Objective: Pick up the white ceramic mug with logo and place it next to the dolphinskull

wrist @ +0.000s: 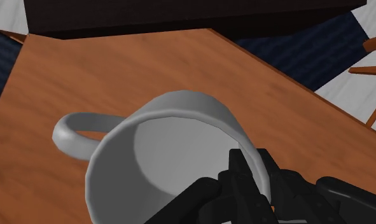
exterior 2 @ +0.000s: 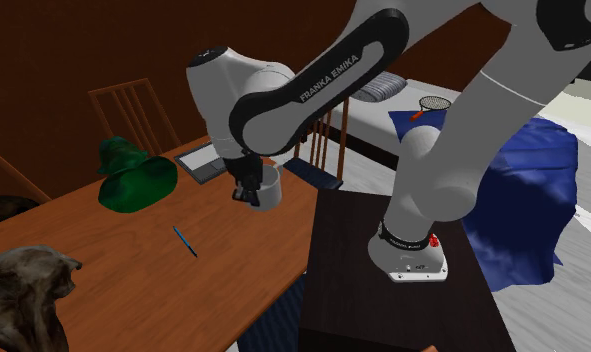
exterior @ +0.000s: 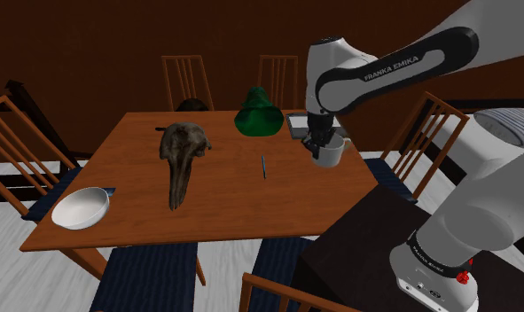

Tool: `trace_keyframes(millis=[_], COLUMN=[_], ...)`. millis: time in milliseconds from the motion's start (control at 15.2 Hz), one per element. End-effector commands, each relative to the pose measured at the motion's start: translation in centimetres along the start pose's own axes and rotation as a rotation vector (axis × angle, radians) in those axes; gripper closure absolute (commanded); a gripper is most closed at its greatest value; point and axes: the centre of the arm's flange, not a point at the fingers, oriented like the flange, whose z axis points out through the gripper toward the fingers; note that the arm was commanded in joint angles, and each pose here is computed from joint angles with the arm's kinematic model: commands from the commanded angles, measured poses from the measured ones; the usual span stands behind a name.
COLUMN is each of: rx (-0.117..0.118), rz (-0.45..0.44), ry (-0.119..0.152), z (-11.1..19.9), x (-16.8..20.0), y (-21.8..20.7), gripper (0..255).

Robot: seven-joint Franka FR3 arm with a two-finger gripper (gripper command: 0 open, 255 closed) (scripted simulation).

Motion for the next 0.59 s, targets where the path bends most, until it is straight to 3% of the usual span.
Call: trace_keyframes(millis=[0,528], rx=[0.0,0.0], rz=[0.0,0.0], ry=[0.0,0.0], z=[-0.3,-1.6], x=[2.1,10.0], y=[-1.5,-8.4], gripper=[255,255])
